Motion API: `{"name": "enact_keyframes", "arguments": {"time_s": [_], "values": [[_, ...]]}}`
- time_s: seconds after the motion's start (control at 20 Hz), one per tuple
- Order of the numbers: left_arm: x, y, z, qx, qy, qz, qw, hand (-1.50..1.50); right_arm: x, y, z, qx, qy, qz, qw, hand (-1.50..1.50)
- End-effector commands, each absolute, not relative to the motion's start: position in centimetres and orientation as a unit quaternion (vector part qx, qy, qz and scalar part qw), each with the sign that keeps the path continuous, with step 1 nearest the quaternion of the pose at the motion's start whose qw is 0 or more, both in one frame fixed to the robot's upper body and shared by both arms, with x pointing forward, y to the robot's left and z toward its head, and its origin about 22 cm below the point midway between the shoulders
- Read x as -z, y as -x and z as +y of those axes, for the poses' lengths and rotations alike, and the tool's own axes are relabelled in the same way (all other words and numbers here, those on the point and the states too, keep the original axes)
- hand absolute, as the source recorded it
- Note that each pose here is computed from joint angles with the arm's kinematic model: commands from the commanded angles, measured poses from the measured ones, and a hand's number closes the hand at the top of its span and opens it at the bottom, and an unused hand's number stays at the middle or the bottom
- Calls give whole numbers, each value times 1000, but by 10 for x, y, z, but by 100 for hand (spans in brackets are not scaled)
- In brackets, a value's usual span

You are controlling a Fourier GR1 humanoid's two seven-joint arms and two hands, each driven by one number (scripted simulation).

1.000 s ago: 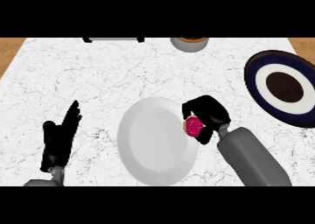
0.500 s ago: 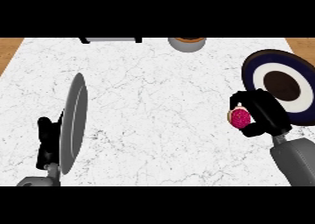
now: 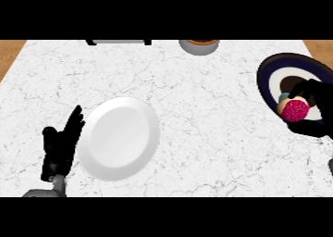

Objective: Pick the cupcake from the plate and place it in the plate

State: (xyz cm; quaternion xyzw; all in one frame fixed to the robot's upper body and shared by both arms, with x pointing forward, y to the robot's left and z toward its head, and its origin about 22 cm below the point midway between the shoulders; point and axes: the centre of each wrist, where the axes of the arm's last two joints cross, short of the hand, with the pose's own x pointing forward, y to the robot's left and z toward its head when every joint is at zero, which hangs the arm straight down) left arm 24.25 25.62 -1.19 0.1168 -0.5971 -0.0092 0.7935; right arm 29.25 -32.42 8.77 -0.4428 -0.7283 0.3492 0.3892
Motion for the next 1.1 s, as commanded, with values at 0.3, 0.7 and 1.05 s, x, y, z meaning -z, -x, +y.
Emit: {"name": "enact_keyframes", "arguments": {"time_s": [0.3, 0.7, 1.05], "values": [[8, -252, 261, 12, -110, -598, 794, 0, -114, -335, -390, -295, 487, -692, 445, 150], [20, -248, 235, 18, -110, -601, 791, 0, -101, -368, -414, -318, 501, -655, 467, 150], [15, -255, 234, 25, -113, -603, 789, 0, -76, -375, -431, -374, 454, -598, 545, 150]]}}
